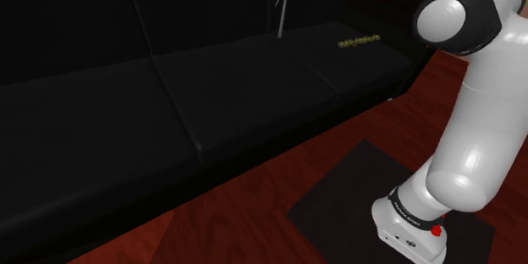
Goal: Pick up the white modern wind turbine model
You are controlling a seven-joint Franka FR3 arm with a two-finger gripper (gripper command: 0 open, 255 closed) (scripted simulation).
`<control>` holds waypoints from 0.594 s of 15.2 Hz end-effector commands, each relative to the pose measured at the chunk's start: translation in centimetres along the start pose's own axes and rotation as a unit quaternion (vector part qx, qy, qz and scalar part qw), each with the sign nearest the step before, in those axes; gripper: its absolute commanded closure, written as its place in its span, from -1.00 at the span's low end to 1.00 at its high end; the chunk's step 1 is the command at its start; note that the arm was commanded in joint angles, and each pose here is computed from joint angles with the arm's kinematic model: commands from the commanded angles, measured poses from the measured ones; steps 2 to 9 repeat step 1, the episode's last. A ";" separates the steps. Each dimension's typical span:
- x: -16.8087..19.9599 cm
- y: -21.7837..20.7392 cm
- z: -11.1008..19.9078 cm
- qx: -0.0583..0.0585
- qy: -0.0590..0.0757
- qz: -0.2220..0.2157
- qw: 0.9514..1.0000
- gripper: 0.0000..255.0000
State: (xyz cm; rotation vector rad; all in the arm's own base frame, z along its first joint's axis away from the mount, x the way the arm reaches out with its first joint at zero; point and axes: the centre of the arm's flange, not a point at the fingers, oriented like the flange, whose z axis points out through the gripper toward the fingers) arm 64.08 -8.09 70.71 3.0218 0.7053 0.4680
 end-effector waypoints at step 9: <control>0.1 0.0 -0.4 0.000 0.000 0.000 1.000 1.00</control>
